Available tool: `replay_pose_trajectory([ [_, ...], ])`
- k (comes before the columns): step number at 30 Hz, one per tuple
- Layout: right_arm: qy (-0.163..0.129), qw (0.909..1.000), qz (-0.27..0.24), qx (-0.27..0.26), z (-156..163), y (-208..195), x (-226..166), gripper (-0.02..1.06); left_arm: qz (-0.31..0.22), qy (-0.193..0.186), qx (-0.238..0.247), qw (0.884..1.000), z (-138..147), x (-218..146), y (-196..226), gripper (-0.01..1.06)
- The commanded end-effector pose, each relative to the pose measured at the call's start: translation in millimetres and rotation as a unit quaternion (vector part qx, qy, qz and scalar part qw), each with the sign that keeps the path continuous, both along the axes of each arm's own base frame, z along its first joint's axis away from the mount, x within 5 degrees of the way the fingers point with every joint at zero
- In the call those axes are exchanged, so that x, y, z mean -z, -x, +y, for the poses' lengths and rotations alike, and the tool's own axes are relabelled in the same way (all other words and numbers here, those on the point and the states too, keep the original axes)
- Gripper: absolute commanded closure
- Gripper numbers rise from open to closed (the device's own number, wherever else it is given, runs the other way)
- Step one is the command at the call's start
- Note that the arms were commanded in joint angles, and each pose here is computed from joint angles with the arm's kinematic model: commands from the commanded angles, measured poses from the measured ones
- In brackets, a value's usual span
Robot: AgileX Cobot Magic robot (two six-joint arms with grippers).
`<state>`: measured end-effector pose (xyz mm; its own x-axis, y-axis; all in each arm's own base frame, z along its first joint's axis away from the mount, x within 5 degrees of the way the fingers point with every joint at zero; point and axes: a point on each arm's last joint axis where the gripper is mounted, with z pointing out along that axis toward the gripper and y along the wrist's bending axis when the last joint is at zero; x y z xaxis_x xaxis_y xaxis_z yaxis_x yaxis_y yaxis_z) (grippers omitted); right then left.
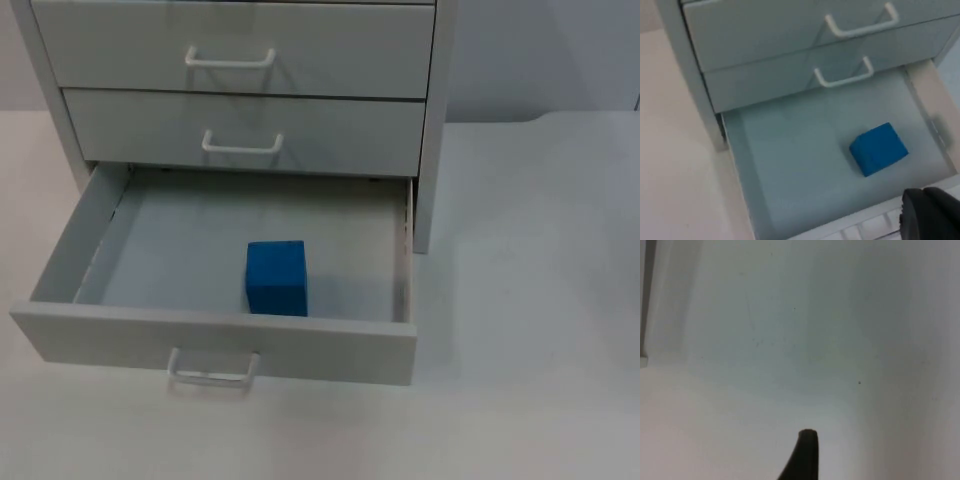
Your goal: Open the drawer with the left hand, place the block into the drawer with the right hand, then close the drawer with the left hand.
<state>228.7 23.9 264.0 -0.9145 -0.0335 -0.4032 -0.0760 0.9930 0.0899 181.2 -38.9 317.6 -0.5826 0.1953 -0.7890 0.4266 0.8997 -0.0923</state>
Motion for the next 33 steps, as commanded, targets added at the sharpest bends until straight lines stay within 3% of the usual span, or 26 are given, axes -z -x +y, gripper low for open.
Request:
replay_pose_trajectory([
  [1,0.003,1.0000,-0.002,-0.001,-2.0,2.2,-1.2,0.29,-0.016,-0.005,0.024,1.000,-6.8,-5.2,-2.4,1.05],
  [3,0.003,1.0000,-0.002,-0.001,-2.0,2.2,-1.2,0.29,-0.022,-0.020,0.068,0.997,-21.4,-9.5,-3.8,1.05],
  [5,0.003,1.0000,-0.002,-0.001,-2.0,2.2,-1.2,0.29,-0.023,-0.022,0.077,0.997,-25.2,-9.6,-4.8,1.05],
  [8,0.005,1.0000,-0.005,-0.001,-2.3,1.7,-1.4,0.29,-0.019,-0.059,0.136,0.989,-50.7,-5.6,-9.5,1.05],
  [10,0.005,1.0000,-0.005,-0.001,-2.3,1.7,-1.4,0.29,-0.011,-0.071,0.144,0.987,-58.4,-2.1,-10.6,1.05],
  [14,0.005,1.0000,-0.006,-0.001,-2.3,1.5,-1.4,0.29,0.005,-0.166,0.170,0.971,-84.2,19.6,-14.0,1.05],
  [15,0.005,1.0000,-0.006,-0.001,-2.3,1.5,-1.4,0.29,0.005,-0.166,0.170,0.971,-84.2,19.6,-14.0,1.05],
  [19,0.009,0.9999,-0.007,-0.002,-2.9,1.3,-1.5,0.29,-0.004,-0.266,0.206,0.942,-110.5,39.9,-14.2,1.05],
  [20,0.009,0.9999,-0.007,-0.002,-2.9,1.3,-1.5,0.29,-0.004,-0.266,0.206,0.942,-110.5,39.9,-14.2,1.05],
  [25,0.013,0.9999,-0.007,-0.004,-3.6,1.4,-1.3,0.29,-0.037,-0.344,0.291,0.892,-142.9,57.7,-4.3,1.05],
  [26,0.013,0.9999,-0.007,-0.004,-3.6,1.4,-1.3,0.29,-0.037,-0.344,0.291,0.892,-142.9,57.7,-4.3,1.05],
  [28,0.013,0.9999,-0.006,-0.004,-3.6,1.6,-1.3,0.29,-0.050,-0.360,0.322,0.874,-156.4,65.4,0.7,1.05],
  [33,0.017,0.9998,-0.006,-0.005,-4.0,1.6,-1.2,0.29,-0.080,-0.343,0.356,0.866,-171.3,75.8,7.0,1.05],
])
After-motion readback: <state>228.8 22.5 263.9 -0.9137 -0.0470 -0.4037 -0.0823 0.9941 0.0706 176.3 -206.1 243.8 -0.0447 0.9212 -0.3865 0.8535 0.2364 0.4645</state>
